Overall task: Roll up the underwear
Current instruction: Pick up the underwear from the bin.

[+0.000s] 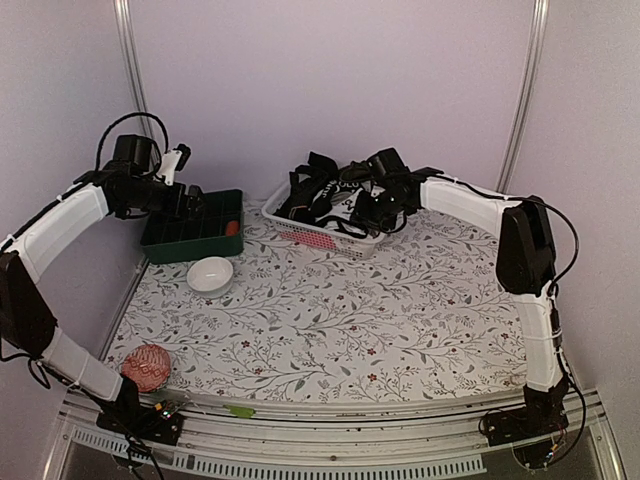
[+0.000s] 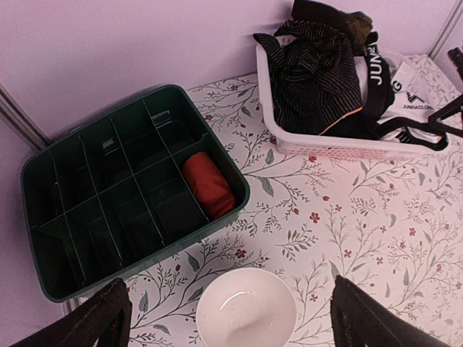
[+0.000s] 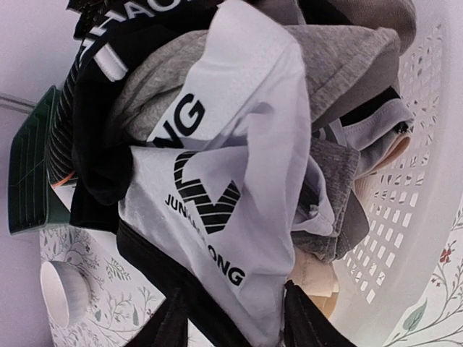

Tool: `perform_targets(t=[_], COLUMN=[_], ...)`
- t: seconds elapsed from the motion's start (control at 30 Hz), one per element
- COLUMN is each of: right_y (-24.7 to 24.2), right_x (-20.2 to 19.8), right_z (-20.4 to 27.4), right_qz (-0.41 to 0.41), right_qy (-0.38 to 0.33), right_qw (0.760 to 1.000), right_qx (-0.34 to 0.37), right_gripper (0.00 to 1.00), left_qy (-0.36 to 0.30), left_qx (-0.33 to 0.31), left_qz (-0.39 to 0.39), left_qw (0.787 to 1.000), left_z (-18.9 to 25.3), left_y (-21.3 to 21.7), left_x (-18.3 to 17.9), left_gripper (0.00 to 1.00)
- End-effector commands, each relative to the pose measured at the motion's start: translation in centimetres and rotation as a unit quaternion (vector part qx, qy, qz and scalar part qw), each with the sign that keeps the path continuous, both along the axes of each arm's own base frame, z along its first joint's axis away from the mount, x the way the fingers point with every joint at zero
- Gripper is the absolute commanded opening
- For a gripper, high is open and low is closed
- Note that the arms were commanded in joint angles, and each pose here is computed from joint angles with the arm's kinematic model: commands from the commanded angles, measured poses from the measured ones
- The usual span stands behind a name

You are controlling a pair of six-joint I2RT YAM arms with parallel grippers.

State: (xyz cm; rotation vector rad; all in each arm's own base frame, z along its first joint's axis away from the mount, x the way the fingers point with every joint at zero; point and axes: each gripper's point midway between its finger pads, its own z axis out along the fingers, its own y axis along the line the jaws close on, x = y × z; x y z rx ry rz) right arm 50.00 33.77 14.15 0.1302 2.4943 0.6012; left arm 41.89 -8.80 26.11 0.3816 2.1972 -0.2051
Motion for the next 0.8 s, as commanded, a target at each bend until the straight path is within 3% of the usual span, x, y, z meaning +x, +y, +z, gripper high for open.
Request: perform_targets(t=[0.0,0.07,0.17,0.43,0.77], right_y=[0.0,-0.4,-1.1,-1.5,0.9], right_x=[0.0,0.2,0.6,0.9,-3.4], right_z=[0.9,2.8,5.8,15.9,28.5], right_qz=[0.0,-0.008,-0.015,0.003,0.119], right_qy=[-0.001,-0.019,-0.05,-0.16,-0.275], right_qw=[1.0,1.0,0.998,0.982,0.928], right_qx=[0.015,0.021,0.03,0.096,0.223], right_gripper=[0.29,0.21,0.0,0.0,0.0], left_qy=[-0.02,-0.019,-0.023,-0.063,-0.077], left_qx=[-0.002,-0.003,-0.005,-0.009,-0.028], left_qz=[-0.007,-0.008,-0.015,-0.037,-0.056], left_qw=[1.0,1.0,1.0,0.997,0.995], left_z=[1.1,0.9,1.0,2.3,3.3], left_y=[-0.3,-0.3,-0.6,-1.2,-2.3], left_x=[0.4,0.3,0.2,0.2,0.8], left_gripper=[0.96,0.96,0.96,0.96,0.96])
